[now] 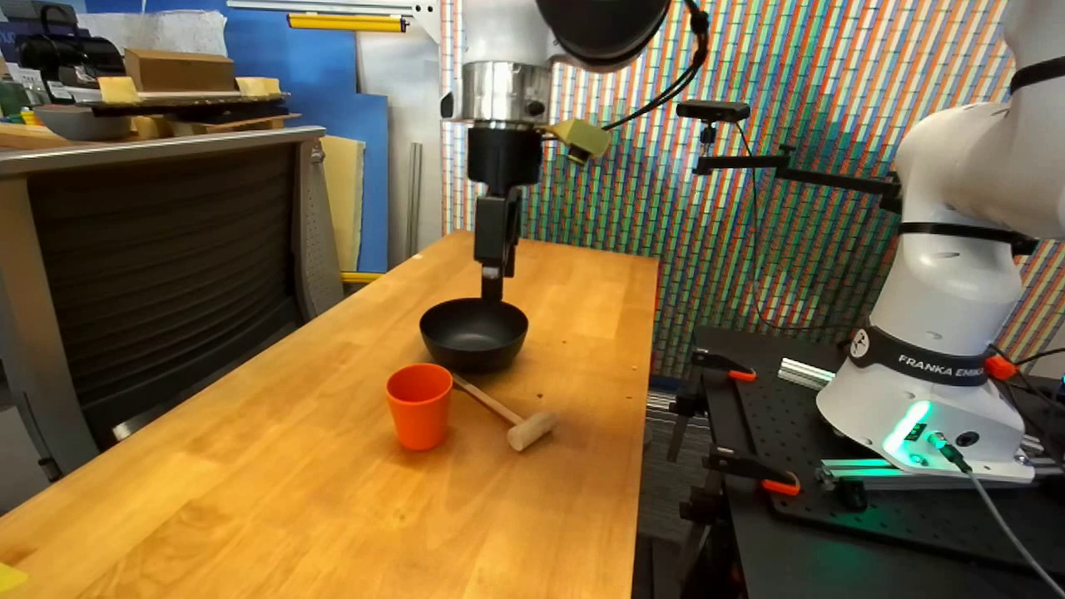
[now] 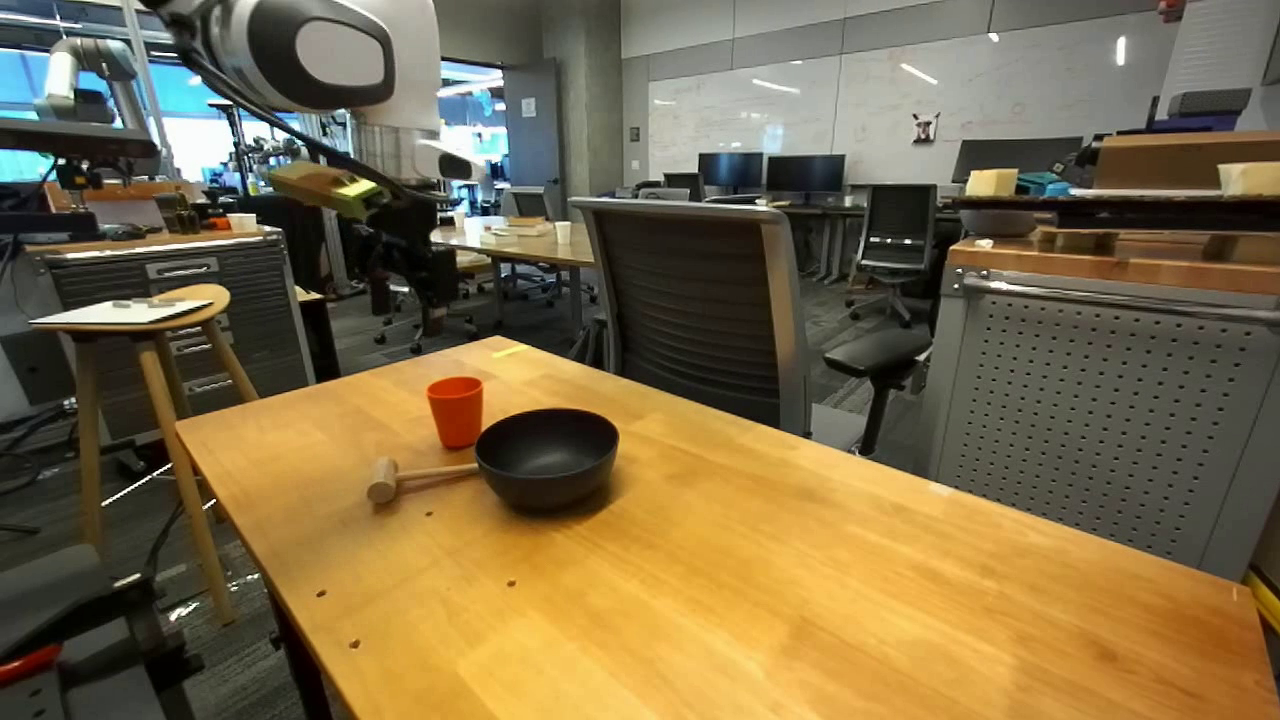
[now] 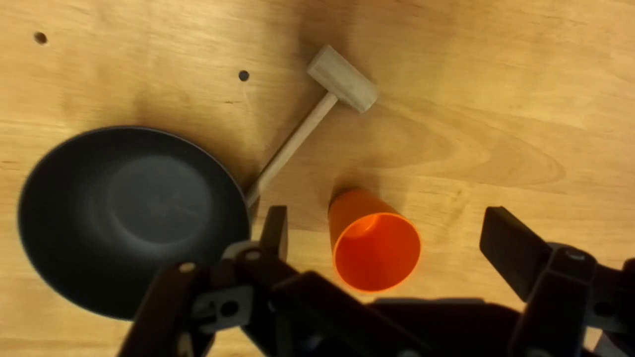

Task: Place the orange cup in the bowl

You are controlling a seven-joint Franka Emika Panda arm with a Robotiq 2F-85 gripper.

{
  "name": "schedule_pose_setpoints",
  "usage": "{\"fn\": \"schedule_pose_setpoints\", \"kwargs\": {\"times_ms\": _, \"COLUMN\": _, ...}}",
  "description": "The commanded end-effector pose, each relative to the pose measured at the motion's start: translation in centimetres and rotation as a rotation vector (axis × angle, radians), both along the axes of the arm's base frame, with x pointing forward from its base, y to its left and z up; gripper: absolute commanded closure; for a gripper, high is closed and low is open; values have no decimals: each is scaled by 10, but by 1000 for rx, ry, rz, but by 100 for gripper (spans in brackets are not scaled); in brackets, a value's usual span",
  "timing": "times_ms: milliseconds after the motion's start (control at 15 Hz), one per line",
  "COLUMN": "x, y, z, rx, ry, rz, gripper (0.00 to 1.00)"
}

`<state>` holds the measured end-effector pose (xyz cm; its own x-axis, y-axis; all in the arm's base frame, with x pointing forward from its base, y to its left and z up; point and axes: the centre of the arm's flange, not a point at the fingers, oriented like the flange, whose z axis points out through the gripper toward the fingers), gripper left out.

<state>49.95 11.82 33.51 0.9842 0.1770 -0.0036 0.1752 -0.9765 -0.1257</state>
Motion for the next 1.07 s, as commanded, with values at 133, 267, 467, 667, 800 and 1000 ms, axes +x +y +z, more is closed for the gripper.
{"fn": "schedule_pose_setpoints", "kwargs": {"times_ms": 133, "x": 83, "y": 37, "z": -72, "rx": -54, "ry": 91, "rz": 66, "gripper": 0}}
{"fn": "schedule_pose_setpoints", "kwargs": {"times_ms": 267, "x": 96, "y": 41, "z": -99, "rx": -69, "ry": 116, "rz": 78, "gripper": 0}}
{"fn": "schedule_pose_setpoints", "kwargs": {"times_ms": 467, "x": 113, "y": 44, "z": -129, "rx": -92, "ry": 129, "rz": 90, "gripper": 0}}
{"fn": "schedule_pose_setpoints", "kwargs": {"times_ms": 667, "x": 127, "y": 49, "z": -142, "rx": -100, "ry": 118, "rz": 108, "gripper": 25}}
{"fn": "schedule_pose_setpoints", "kwargs": {"times_ms": 800, "x": 131, "y": 51, "z": -146, "rx": -101, "ry": 119, "rz": 114, "gripper": 34}}
{"fn": "schedule_pose_setpoints", "kwargs": {"times_ms": 1000, "x": 135, "y": 46, "z": -144, "rx": -88, "ry": 122, "rz": 104, "gripper": 58}}
